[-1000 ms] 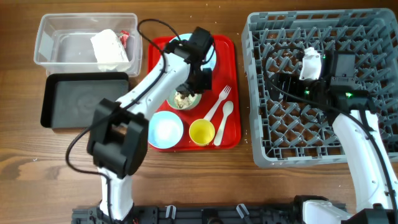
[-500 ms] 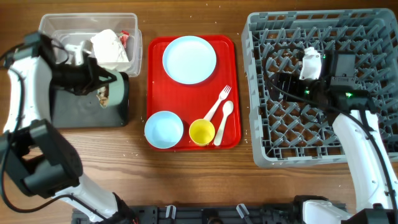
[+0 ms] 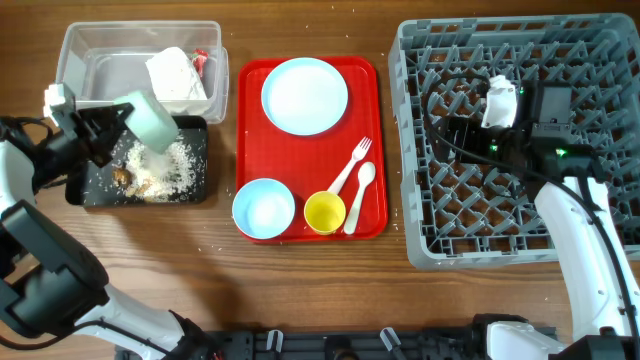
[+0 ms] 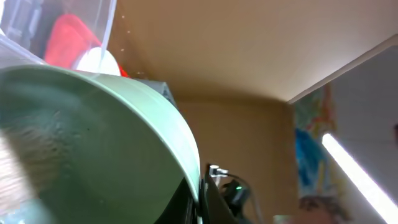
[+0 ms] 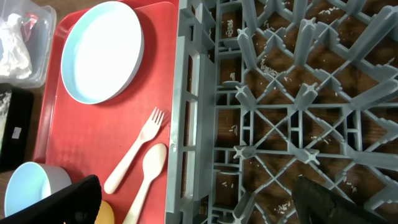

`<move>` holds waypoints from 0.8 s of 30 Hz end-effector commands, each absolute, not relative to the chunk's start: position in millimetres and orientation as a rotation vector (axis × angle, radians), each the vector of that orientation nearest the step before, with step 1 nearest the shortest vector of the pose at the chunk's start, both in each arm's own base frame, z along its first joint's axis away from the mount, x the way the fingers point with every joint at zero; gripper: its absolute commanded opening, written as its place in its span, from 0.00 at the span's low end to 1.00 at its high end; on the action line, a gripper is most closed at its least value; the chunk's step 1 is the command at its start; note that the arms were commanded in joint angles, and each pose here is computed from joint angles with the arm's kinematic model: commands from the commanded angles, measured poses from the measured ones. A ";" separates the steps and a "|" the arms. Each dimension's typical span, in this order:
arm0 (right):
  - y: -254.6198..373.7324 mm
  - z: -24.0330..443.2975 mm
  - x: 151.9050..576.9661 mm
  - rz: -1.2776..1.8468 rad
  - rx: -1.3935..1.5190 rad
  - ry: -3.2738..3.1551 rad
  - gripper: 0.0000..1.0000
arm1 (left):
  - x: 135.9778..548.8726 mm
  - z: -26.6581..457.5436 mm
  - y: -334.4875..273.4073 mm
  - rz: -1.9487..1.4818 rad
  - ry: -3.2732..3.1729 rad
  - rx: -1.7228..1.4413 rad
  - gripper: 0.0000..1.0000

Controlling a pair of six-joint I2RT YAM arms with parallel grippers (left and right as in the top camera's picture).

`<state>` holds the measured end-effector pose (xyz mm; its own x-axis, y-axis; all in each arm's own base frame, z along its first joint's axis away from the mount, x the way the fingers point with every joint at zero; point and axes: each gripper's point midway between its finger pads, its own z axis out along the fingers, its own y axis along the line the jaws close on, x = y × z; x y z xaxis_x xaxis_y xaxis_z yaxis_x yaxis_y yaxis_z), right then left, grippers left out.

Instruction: Sort waste into correct bins and load items into the dishwasher rack

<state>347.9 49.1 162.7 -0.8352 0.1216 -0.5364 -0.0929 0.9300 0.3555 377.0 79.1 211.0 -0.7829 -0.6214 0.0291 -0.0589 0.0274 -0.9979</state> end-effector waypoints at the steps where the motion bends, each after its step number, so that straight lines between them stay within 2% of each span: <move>1: 49.8 167.0 352.1 0.517 0.034 2.498 1.00 | 376.0 222.8 85.5 -1.921 1.814 -0.799 0.04; 8: 49.8 166.9 352.0 0.517 0.034 2.499 1.00 | 380.1 222.9 89.2 -1.876 1.818 -0.726 0.04; 10: 49.8 167.3 353.4 0.517 0.033 2.494 1.00 | 389.9 190.9 101.3 -1.646 1.982 -0.761 0.04; 11: 49.7 167.3 353.6 0.516 0.032 2.493 1.00 | 387.8 173.9 103.8 -1.617 2.050 -0.960 0.04; 15: 49.8 163.1 351.8 0.519 0.036 2.507 1.00 | 393.3 178.4 83.0 -1.658 2.072 -0.875 0.04; 20: 49.9 160.8 350.6 0.521 0.040 2.518 1.00 | 399.4 182.4 25.0 -1.700 2.194 -0.736 0.04; 23: 49.9 160.8 350.6 0.522 0.040 2.519 1.00 | 398.8 165.1 -40.4 -1.483 2.461 -0.553 0.04; 24: 49.9 160.8 350.6 0.522 0.040 2.519 1.00 | 399.5 150.1 -66.1 -1.316 2.578 -0.453 0.04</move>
<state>348.3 49.0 158.8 -0.8417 0.1218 -0.5261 -0.0886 0.9298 0.3571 402.4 -17.8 161.7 -0.8832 -0.4613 0.0849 -0.2444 0.2981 -0.9227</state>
